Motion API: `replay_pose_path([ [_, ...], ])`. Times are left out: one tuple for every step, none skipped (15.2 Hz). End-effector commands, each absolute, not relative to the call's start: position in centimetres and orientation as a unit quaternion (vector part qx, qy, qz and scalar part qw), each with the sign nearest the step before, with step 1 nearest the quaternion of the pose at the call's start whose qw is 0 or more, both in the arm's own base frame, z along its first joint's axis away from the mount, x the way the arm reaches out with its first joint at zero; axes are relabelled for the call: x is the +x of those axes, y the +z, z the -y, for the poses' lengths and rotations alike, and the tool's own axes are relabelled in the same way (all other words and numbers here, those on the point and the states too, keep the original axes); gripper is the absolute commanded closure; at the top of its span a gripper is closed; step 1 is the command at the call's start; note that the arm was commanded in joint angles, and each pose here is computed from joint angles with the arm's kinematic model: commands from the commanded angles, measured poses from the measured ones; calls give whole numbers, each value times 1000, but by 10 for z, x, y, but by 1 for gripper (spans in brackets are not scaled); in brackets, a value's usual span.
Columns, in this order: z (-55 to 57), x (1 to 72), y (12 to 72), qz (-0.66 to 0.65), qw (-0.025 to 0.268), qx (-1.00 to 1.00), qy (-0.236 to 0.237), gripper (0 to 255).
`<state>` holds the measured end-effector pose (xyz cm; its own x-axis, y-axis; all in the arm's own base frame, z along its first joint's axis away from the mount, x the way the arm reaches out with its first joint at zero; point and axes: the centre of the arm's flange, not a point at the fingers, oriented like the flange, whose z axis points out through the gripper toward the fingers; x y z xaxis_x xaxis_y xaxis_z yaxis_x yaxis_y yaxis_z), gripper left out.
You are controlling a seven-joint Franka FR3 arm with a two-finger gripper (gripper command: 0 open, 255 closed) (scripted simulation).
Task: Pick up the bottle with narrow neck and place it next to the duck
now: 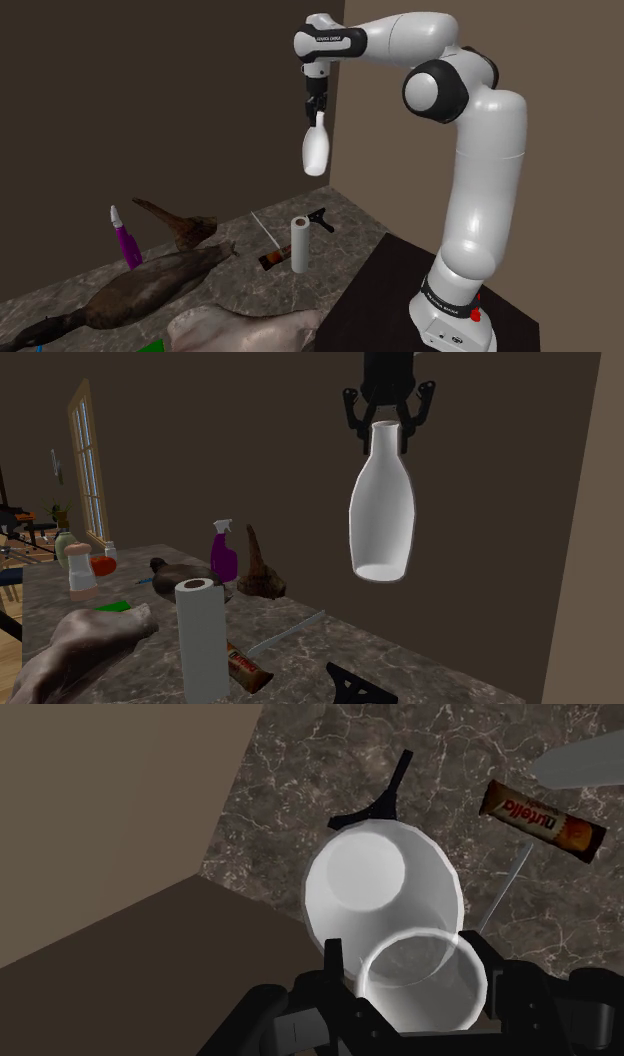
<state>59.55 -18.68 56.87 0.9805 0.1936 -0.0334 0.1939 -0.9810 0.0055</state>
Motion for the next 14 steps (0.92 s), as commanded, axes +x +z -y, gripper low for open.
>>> replay_pose_path([
  [187,596,580,-97,4,995,-16,255],
  [187,596,585,-97,4,995,-16,255],
  [187,596,590,-97,4,995,-16,255],
  [187,596,596,-97,4,995,-16,255],
  [187,596,601,-97,4,995,-16,255],
  [187,596,606,-97,4,995,-16,255],
  [187,596,611,-97,4,995,-16,255],
  [187,596,617,-97,4,995,-16,255],
  [187,596,622,-97,4,995,-16,255],
  [187,596,627,-97,4,995,-16,255],
  [187,596,633,-97,4,995,-16,255],
  [187,596,638,-97,4,995,-16,255],
  [187,596,643,-97,4,995,-16,255],
  [187,596,648,-97,4,995,-16,255],
])
